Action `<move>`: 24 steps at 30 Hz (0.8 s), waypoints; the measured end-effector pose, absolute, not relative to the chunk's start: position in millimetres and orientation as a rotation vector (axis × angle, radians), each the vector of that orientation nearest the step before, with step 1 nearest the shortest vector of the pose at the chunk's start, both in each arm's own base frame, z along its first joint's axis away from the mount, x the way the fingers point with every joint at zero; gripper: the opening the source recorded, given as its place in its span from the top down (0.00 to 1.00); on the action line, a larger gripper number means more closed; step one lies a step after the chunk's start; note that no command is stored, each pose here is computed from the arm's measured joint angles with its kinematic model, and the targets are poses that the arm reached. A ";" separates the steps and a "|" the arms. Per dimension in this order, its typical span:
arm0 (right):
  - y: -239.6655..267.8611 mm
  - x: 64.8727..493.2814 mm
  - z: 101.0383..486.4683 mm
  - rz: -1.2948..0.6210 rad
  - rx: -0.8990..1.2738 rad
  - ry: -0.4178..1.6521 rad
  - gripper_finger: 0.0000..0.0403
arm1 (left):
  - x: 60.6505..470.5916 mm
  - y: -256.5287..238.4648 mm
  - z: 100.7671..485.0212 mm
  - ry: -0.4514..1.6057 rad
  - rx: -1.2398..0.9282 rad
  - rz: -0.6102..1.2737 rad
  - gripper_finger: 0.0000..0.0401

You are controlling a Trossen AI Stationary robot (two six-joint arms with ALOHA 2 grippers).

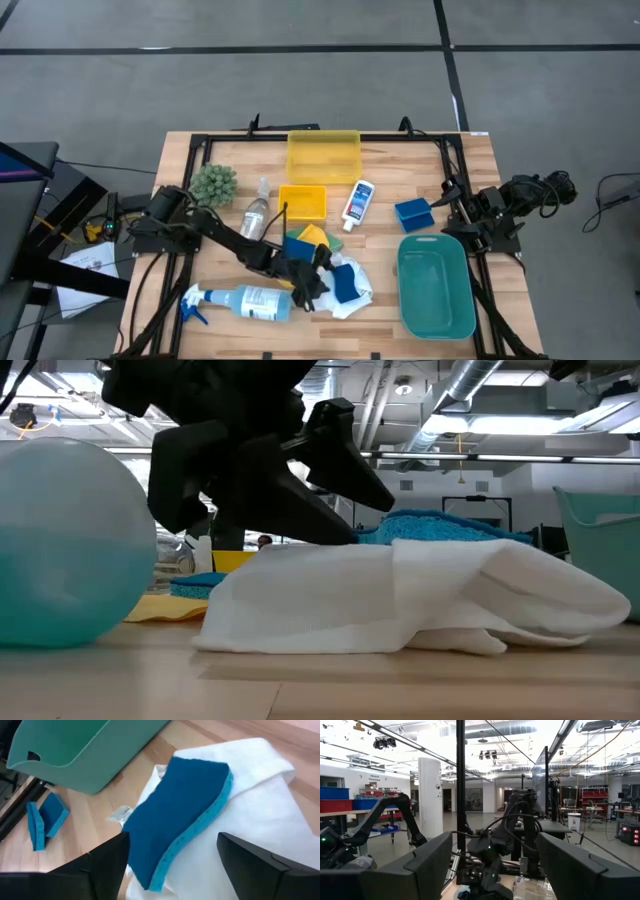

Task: Pick & Place Kitchen Items
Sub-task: Put the blue sponge into the bottom yellow bin

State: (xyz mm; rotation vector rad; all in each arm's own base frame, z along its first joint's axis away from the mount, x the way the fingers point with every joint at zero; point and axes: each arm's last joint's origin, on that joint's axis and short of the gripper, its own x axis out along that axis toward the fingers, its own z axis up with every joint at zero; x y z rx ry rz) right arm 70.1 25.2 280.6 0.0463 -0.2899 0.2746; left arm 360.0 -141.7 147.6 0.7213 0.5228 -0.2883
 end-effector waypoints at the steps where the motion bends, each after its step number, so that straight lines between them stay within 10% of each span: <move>1: 25.2 70.1 280.6 0.275 0.046 -0.290 0.30 | 360.3 -141.8 148.2 0.516 0.719 -0.287 0.28; 24: 25.3 70.3 280.0 0.274 0.042 -0.284 0.30 | 368.8 -125.2 141.1 0.502 0.801 -0.357 0.37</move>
